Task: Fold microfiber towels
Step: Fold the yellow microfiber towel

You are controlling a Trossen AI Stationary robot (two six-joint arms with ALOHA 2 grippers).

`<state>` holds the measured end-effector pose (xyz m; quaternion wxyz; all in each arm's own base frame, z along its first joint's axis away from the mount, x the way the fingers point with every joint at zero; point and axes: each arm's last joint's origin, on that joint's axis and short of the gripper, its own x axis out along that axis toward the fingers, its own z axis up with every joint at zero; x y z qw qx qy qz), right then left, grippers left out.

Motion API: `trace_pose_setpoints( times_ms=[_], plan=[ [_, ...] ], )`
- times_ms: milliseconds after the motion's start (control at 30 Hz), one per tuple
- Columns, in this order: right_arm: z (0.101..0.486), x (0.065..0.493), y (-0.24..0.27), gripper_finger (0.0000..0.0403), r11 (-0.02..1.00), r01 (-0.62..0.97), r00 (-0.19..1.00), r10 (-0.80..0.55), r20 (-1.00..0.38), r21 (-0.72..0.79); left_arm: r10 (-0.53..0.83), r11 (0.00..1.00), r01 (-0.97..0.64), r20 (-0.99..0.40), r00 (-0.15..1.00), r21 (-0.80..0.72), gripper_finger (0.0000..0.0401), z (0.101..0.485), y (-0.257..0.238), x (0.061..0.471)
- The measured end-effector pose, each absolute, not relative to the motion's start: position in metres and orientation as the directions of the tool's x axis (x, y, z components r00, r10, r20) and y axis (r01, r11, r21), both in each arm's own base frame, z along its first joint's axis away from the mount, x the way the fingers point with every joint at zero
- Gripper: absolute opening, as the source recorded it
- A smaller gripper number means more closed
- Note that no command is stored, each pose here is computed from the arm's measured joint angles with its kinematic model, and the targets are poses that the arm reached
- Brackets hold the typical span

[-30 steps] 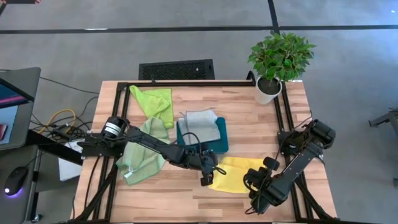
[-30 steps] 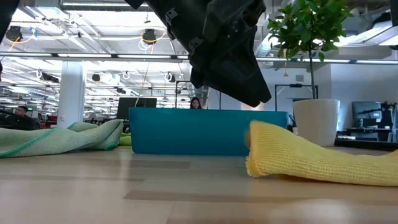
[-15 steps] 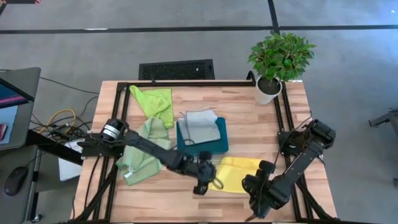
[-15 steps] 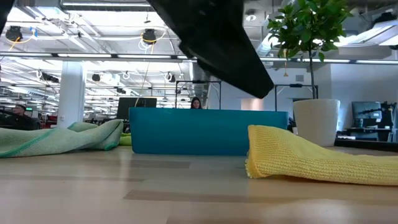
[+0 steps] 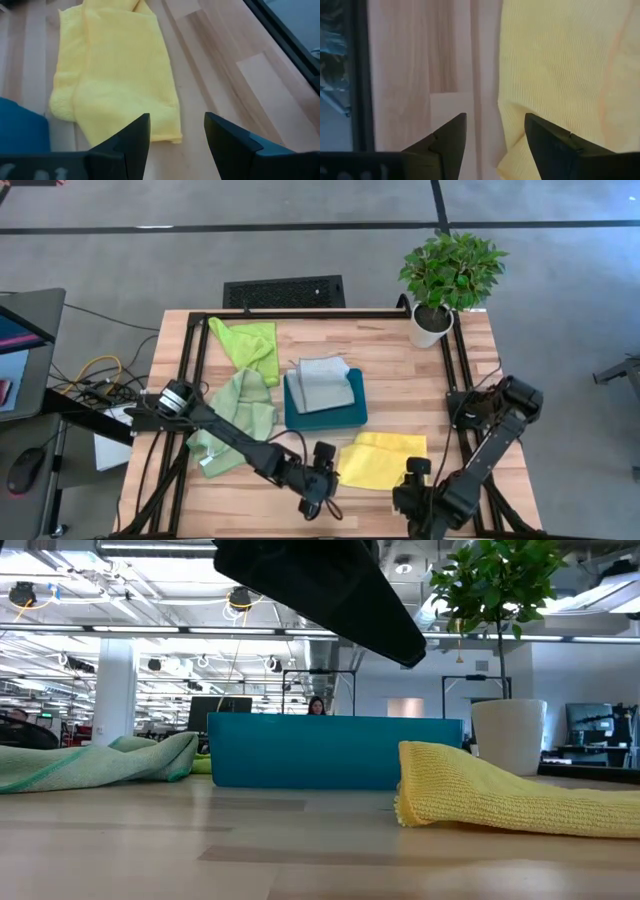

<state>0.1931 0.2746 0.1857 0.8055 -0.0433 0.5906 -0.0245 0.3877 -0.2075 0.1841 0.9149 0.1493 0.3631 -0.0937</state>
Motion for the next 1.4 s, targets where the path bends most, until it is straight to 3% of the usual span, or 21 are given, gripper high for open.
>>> trace_pose_setpoints(
  times_ms=[233, 967, 1400],
  plan=[
    [0.168, 0.187, 0.272, 0.0224, 0.991, 0.030, 0.262, -0.135, -0.956, -0.131, -0.057, 0.944, 0.267, -0.704, 0.708, 0.192, 0.0180, 0.177, -0.206, 0.384],
    [0.160, 0.184, 0.277, 0.0224, 0.993, 0.039, 0.324, -0.115, -0.939, -0.108, -0.058, 0.935, 0.276, -0.672, 0.739, 0.223, 0.0180, 0.161, -0.207, 0.395],
    [0.158, 0.183, 0.275, 0.0224, 0.992, 0.066, 0.320, -0.123, -0.939, -0.107, -0.039, 0.921, 0.290, -0.678, 0.734, 0.261, 0.0180, 0.130, -0.208, 0.404]
  ],
)
